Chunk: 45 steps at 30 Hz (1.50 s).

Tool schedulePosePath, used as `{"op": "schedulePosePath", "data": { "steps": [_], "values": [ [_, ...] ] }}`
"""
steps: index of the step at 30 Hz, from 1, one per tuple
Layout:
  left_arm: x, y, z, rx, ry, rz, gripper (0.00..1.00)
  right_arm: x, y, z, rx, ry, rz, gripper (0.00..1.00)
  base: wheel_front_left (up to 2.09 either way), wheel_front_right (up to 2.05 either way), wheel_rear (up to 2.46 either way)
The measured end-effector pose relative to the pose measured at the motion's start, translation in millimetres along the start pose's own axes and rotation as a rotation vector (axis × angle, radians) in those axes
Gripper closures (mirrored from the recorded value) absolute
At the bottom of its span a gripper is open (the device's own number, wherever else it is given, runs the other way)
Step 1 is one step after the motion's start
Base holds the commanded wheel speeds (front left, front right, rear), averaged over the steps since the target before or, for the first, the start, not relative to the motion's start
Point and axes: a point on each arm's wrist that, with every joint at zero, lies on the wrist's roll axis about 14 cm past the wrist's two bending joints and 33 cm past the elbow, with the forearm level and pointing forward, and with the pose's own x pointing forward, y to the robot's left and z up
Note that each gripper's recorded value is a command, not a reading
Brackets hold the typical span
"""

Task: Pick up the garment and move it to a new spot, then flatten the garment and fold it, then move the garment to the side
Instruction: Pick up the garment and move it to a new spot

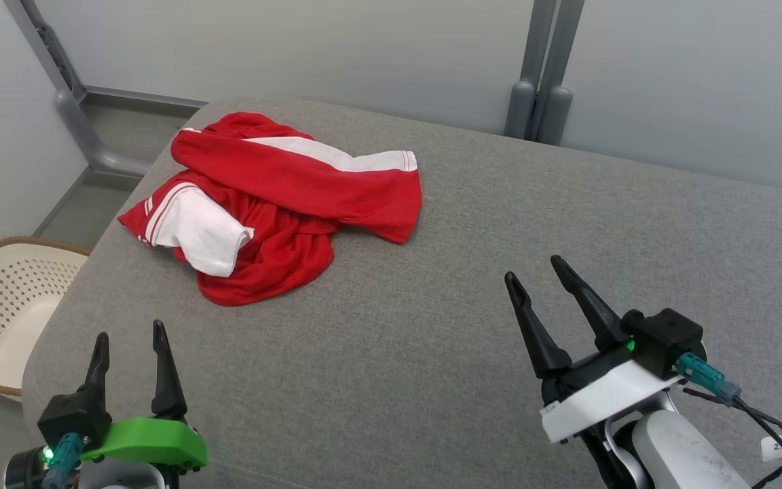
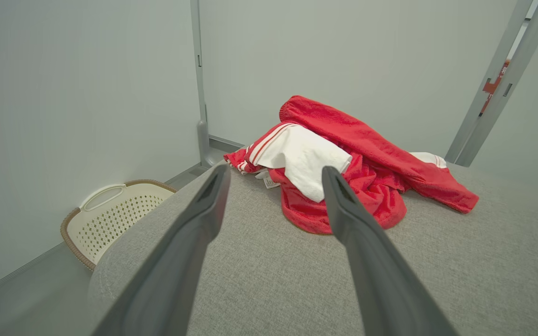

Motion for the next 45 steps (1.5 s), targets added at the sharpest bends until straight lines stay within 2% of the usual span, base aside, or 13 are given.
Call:
{"op": "schedulePosePath", "data": {
  "steps": [5,8,15,23,28,34,45],
  "values": [
    [-1,9,-10,-0.011,0.032,0.026,0.0,3,4,9,0.028,-0.035,0.006,0.0,0.0,0.0,0.0],
    [8,3,-12,-0.046,0.041,-0.004,0.0,3,-2,14,0.019,-0.049,-0.006,0.0,0.0,0.0,0.0],
    [64,-11,21,-0.013,0.037,-0.102,0.0,2,-18,25,-0.006,-0.083,-0.032,0.0,0.0,0.0,0.0],
    [127,-44,40,-0.001,0.16,-0.218,0.0,-3,-46,32,-0.019,-0.112,-0.094,0.0,0.0,0.0,0.0],
    [151,-65,10,0.045,0.363,-0.277,0.0,-10,-67,34,-0.028,-0.115,-0.144,0.0,0.0,0.0,0.0],
    [181,-84,-20,0.093,0.534,-0.311,0.0,-25,-95,34,-0.048,-0.11,-0.221,0.0,0.0,0.0,0.0],
    [218,-129,-64,0.152,0.651,-0.384,0.0,-52,-129,31,-0.065,-0.086,-0.335,0.0,0.0,0.0,0.0]
  ]
}}
